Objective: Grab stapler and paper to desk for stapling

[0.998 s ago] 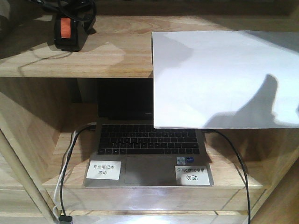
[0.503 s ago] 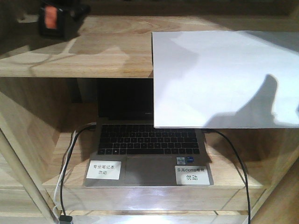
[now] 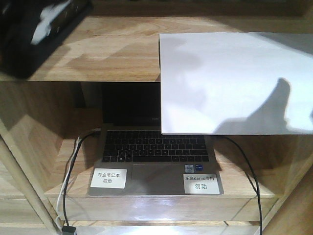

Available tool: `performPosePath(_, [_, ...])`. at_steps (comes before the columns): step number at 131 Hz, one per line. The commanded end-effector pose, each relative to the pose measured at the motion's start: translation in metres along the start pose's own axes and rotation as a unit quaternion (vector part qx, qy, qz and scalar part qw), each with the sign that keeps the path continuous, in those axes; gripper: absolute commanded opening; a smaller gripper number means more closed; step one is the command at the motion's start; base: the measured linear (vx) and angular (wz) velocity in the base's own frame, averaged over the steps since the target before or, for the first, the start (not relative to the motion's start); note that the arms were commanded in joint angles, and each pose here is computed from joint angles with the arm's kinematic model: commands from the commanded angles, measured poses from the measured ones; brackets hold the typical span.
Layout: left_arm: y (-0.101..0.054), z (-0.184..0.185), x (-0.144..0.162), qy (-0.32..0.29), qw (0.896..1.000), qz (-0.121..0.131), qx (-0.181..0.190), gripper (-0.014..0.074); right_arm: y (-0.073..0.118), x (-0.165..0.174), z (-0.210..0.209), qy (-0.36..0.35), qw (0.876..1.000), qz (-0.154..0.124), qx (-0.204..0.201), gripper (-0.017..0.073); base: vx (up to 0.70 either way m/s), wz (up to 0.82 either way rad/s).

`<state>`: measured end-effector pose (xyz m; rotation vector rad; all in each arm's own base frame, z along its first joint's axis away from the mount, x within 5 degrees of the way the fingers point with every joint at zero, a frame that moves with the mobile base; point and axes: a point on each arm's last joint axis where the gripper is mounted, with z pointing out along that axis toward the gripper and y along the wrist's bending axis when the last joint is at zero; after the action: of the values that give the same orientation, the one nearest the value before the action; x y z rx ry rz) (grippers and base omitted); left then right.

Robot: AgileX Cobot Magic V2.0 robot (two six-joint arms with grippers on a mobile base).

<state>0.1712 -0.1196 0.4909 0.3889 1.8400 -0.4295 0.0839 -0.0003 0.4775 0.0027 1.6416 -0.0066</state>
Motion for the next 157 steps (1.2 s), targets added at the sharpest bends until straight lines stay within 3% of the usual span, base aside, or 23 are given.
performPosePath(1, [-0.004, -0.031, 0.002, -0.086, 0.995, 0.027, 0.054, -0.0008, -0.001, -0.014, -0.002, -0.044, 0.999, -0.001, 0.004, 0.0396, 0.0, 0.0])
performPosePath(21, [-0.001, -0.054, 0.039, -0.085, 0.99, 0.078, 0.083, -0.0008, -0.001, -0.014, -0.002, -0.044, 0.999, -0.001, 0.004, 0.0396, 0.0, 0.0])
performPosePath(30, [0.002, -0.064, 0.056, -0.082, 0.989, 0.089, 0.088, -0.0008, -0.001, -0.014, -0.002, -0.044, 0.999, -0.001, 0.004, 0.0396, 0.0, 0.0])
performPosePath(108, [0.03, -0.142, 0.16, -0.122, 0.985, 0.088, 0.089, -0.0008, -0.001, -0.014, -0.002, -0.044, 0.999, -0.001, 0.004, 0.0396, 0.0, 0.0])
performPosePath(157, [0.034, -0.152, 0.173, -0.128, 0.984, 0.087, 0.09, -0.0006, -0.001, -0.014, -0.002, -0.044, 0.999, -0.001, 0.004, 0.0396, 0.0, 0.0])
